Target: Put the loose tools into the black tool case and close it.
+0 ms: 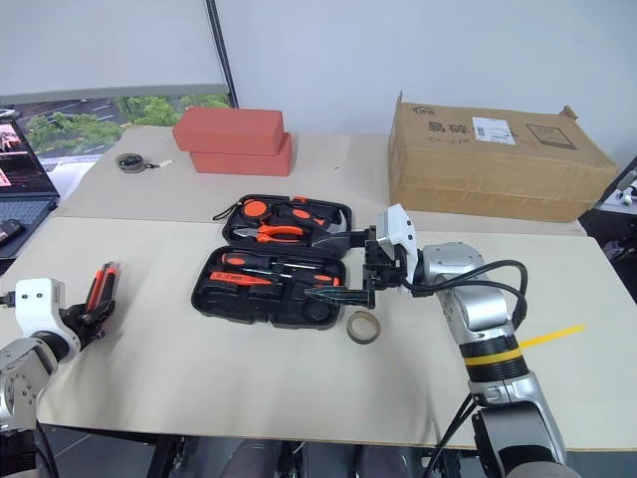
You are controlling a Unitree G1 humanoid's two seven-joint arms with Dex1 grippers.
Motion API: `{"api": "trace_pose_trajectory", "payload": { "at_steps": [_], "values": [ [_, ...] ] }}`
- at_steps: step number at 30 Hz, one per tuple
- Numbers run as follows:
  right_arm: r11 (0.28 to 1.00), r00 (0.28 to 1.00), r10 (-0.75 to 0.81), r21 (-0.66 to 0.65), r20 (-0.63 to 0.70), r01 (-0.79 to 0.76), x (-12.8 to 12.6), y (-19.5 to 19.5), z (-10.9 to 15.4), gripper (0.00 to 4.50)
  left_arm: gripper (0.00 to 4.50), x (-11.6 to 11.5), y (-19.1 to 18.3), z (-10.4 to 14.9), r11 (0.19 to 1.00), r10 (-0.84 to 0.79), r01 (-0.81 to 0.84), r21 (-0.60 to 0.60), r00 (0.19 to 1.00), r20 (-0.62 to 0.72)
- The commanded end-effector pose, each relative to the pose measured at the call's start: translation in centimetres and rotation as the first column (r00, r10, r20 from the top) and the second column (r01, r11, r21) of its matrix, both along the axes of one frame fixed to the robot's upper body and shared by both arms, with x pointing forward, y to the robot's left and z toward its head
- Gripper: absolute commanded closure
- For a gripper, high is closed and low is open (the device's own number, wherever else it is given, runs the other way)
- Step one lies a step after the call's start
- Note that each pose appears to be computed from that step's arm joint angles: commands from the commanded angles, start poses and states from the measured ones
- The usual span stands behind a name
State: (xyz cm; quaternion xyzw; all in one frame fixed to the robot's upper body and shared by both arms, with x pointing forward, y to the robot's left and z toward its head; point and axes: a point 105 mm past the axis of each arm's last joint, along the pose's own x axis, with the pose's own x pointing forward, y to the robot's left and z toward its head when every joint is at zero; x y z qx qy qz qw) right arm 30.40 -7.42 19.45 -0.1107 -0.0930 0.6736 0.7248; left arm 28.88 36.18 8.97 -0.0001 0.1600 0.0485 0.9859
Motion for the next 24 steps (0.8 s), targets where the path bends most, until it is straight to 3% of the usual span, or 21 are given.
{"api": "trace_pose_trajectory", "payload": {
  "at_steps": [1, 2, 4, 7, 9, 12, 14, 18, 24],
  "values": [
    [1.0, 0.998, -0.005, 0.03, 0.062, 0.003, -0.3, -0.5, 1.5, 0.0, 2.69, 2.6, -4.9, 6.1, 0.941, -0.338, 0.323, 0.104, 0.915, 0.219],
    [1.0, 0.998, -0.008, 0.028, 0.061, 0.007, -0.2, -0.5, 1.5, 0.0, 2.69, 2.8, -6.1, 6.7, 0.911, -0.412, 0.393, 0.127, 0.882, 0.227],
    [1.0, 0.998, -0.021, 0.009, 0.061, 0.021, -0.1, -0.9, 1.1, 0.0, 2.69, 3.2, -9.8, 8.2, 0.772, -0.636, 0.604, 0.2, 0.735, 0.235],
    [0.999, 0.997, -0.033, -0.011, 0.065, 0.033, 0.0, -1.3, 0.7, 0.0, 2.69, 3.4, -12.5, 9.1, 0.596, -0.803, 0.758, 0.266, 0.557, 0.213],
    [0.999, 0.997, -0.044, -0.008, 0.068, 0.045, 0.0, -1.4, 0.8, 0.0, 2.69, 3.6, -13.7, 8.8, 0.472, -0.882, 0.83, 0.299, 0.451, 0.139],
    [0.998, 0.995, -0.062, -0.001, 0.075, 0.062, -0.1, -1.6, 0.8, 0.0, 2.69, 2.9, -15.3, 6.8, 0.178, -0.975, 0.928, 0.329, 0.212, -0.07],
    [0.997, 0.994, -0.072, 0.002, 0.078, 0.072, -0.2, -1.6, 0.8, 0.0, 2.69, 2.7, -15.5, 5.7, 0.03, -0.981, 0.95, 0.311, 0.088, -0.174],
    [0.996, 0.992, -0.094, 0.008, 0.08, 0.094, -0.4, -1.8, 0.7, 0.0, 2.69, 2.9, -15.9, 4.7, -0.137, -0.957, 0.94, 0.314, -0.043, -0.287],
    [0.992, 0.989, -0.122, 0.015, 0.082, 0.121, -0.6, -2.1, 0.7, 0.0, 2.69, 4.5, -16.4, 4.1, -0.221, -0.921, 0.916, 0.335, -0.083, -0.38]
  ]
}}
